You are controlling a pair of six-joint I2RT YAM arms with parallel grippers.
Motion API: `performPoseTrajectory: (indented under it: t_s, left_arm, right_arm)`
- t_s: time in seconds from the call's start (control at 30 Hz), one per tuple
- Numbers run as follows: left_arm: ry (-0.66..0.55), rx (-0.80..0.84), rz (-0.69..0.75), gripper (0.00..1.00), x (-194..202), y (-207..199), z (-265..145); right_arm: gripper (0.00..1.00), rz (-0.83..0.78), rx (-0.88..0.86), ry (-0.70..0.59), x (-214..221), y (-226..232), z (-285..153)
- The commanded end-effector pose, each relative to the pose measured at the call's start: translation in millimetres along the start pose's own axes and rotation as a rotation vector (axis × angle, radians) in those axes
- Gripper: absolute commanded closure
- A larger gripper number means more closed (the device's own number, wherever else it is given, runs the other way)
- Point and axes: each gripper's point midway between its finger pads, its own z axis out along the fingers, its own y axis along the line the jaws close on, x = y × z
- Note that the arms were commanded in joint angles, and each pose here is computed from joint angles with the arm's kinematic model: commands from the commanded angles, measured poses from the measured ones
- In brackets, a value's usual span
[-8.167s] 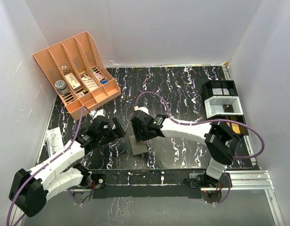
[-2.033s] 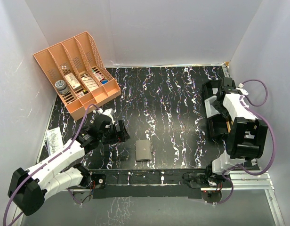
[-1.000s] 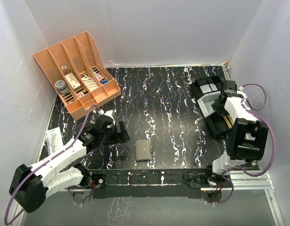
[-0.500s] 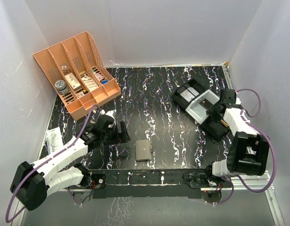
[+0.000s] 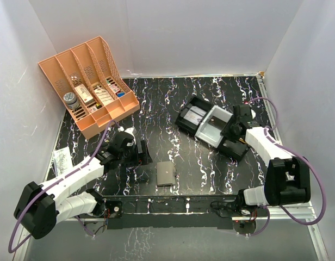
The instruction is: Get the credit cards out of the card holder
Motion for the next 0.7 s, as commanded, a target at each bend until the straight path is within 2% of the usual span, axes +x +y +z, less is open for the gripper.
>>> performPoseTrajectory:
  t_s: [0.0,0.67]
  left_arm:
    - [-0.019,0.040,0.009,0.14,-9.6,-13.6,-7.5]
    - [-0.088,-0.028,-0.036,0.14,-15.1,1.1,-20.9]
  right_arm:
    - [0.80,-0.112,-0.072,0.042,23.1,32.7,-5.4]
    - [0.81,-0.533,-0.286,0.112,83.8,141.4,-8.8]
